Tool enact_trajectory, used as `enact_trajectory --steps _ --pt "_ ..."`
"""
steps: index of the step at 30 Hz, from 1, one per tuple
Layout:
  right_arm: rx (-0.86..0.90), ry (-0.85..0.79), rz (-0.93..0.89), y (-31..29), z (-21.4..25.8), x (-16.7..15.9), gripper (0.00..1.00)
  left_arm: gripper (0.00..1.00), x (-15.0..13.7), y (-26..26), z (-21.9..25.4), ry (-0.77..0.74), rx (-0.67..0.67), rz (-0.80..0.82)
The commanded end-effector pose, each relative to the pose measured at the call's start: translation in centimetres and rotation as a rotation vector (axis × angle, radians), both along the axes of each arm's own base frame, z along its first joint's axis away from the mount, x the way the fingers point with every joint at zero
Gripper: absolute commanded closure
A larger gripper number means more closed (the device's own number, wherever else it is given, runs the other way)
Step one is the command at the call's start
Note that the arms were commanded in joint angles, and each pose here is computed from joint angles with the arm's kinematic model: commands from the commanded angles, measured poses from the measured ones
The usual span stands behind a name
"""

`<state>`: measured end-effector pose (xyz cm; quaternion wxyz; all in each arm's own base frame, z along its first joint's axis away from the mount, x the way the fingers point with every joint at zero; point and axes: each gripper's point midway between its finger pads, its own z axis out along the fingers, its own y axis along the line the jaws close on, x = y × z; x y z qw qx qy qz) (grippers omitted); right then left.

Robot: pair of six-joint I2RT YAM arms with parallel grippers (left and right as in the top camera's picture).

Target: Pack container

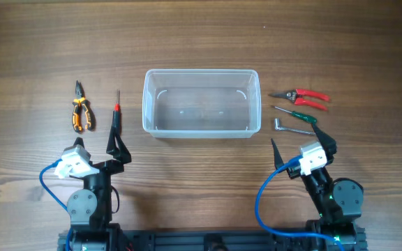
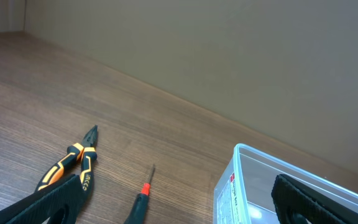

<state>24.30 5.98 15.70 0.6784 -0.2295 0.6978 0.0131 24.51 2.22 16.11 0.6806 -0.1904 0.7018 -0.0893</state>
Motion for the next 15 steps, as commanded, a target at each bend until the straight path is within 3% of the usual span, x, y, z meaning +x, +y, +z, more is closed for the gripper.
enact_trajectory --steps 1,5,9,15 --pt "0.026 -0.022 0.044 0.8 0.7 -0.2 0.00 0.00 0.0 0.1 -0.1 0.001 -0.012 0.011" --pt "0.161 -0.017 0.026 0.6 1.8 -0.1 0.00 0.00 0.0 0.1 -0.1 0.001 -0.012 0.011" --pt "0.398 -0.014 -0.137 -2.1 3.5 0.6 0.00 0.00 0.0 0.1 -0.1 0.001 -0.012 0.011" --pt "0.376 -0.041 -0.240 -3.9 8.2 1.7 0.00 0.00 0.0 0.1 -0.1 0.001 -0.012 0.011"
